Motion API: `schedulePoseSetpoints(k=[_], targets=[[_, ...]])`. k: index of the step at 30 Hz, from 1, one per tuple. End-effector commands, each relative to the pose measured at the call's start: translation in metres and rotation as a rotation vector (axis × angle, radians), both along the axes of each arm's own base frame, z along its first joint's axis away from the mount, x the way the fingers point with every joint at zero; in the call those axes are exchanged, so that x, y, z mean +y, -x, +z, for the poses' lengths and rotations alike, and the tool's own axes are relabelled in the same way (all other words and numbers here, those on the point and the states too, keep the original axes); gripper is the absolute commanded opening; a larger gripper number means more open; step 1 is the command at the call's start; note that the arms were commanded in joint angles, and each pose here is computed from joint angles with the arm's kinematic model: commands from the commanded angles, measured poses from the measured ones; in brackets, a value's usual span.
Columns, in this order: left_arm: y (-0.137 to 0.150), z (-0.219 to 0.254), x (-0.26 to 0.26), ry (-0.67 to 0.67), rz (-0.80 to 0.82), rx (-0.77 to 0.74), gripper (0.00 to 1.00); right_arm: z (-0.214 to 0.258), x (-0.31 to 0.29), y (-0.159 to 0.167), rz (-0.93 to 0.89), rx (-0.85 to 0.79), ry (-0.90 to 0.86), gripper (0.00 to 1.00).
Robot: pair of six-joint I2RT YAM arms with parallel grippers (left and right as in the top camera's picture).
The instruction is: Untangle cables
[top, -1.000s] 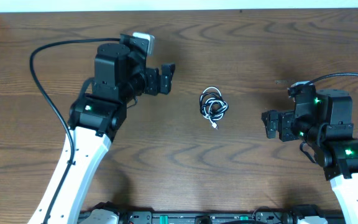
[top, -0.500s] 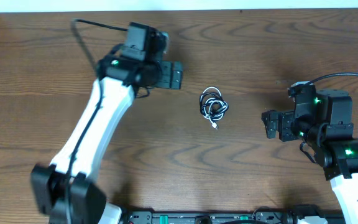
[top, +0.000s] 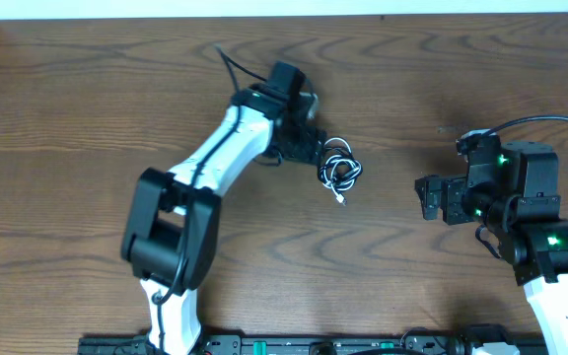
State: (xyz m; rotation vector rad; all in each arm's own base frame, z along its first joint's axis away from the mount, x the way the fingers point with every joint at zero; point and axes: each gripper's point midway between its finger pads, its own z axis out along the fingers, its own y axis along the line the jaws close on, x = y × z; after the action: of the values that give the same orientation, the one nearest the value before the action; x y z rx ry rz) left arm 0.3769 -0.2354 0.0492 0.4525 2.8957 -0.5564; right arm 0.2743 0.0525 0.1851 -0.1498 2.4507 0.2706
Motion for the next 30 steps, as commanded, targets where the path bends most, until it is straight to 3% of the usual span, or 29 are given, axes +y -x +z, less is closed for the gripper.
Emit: schedulePoseSetpoints(k=[1,6,11,14,15,25,30], targets=[[0.009,-0.021,-0.013,-0.009,-0.035,0.044,0.75,0.01,0.0,-0.003,-0.012,-0.02,-0.015,0.99],[0.022,-0.04,-0.027,-0.029,-0.078,0.078,0.7,0.01,0.0,-0.003,-0.011,-0.019,-0.015,0.99],[0.035,-0.054,-0.038,-0.05,-0.115,0.101,0.52,0.009,0.0,-0.002,-0.011,-0.015,-0.015,0.99],[0.04,-0.055,-0.043,-0.054,-0.132,0.105,0.25,0.009,0.0,-0.002,-0.011,-0.015,-0.015,0.99],[0.041,-0.054,-0.045,-0.054,-0.137,0.104,0.09,0.009,0.0,-0.002,-0.011,-0.015,-0.015,0.99],[0.05,-0.009,-0.043,-0.017,-0.121,0.093,0.08,-0.006,0.0,-0.005,-0.012,0.043,-0.011,0.99],[0.074,0.023,-0.05,0.08,-0.285,0.102,0.07,-0.029,0.004,-0.01,-0.001,0.133,-0.019,0.99]])
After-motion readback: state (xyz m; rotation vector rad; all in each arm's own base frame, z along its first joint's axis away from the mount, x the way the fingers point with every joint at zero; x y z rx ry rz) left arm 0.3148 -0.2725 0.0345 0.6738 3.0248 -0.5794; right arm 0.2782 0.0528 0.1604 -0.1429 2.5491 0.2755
